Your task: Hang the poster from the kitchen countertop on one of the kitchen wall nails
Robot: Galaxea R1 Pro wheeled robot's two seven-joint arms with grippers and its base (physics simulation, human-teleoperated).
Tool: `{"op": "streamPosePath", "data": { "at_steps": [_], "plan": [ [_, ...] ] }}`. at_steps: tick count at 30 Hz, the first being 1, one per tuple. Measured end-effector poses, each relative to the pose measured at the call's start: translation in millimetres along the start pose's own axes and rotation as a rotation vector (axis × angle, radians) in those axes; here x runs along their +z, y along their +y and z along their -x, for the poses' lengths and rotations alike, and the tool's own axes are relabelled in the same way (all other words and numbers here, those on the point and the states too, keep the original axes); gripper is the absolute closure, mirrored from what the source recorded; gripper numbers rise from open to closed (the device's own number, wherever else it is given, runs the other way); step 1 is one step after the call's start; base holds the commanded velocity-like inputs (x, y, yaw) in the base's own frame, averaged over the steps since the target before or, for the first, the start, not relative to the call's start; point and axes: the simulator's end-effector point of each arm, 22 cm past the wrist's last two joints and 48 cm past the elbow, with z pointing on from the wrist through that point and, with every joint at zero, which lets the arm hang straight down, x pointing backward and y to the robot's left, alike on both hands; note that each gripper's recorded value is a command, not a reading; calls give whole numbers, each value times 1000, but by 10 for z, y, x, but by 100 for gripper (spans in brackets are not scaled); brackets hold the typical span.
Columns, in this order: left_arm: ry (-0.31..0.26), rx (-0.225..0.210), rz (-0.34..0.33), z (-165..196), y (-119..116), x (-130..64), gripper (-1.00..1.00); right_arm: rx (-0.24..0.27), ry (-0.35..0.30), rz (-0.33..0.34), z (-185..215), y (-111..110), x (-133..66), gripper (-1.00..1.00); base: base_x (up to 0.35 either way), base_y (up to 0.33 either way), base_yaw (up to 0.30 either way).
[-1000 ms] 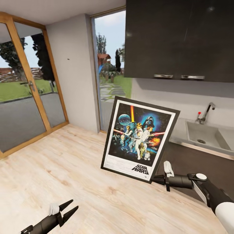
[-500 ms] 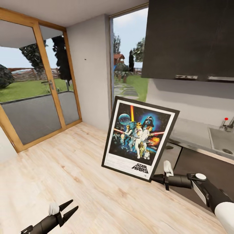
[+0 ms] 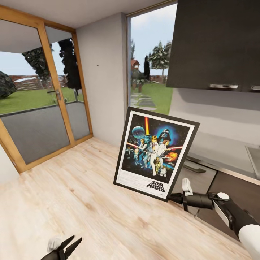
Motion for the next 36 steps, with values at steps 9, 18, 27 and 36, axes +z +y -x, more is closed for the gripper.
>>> {"op": "streamPosePath", "data": {
  "at_steps": [9,18,27,36],
  "plan": [
    [6,-64,115,-338,236,-402,-100,-1,1,0,-3,1,0,100,261,191,0],
    [-16,-71,136,-294,297,-465,-100,0,1,0,-1,1,1,100,318,43,99],
    [-16,-73,158,-295,346,-476,-100,-1,2,-1,-2,-1,2,100,332,59,274],
    [-15,-73,176,-298,384,-483,-100,0,0,-45,1,-98,0,100,329,161,290]
  ]
}}
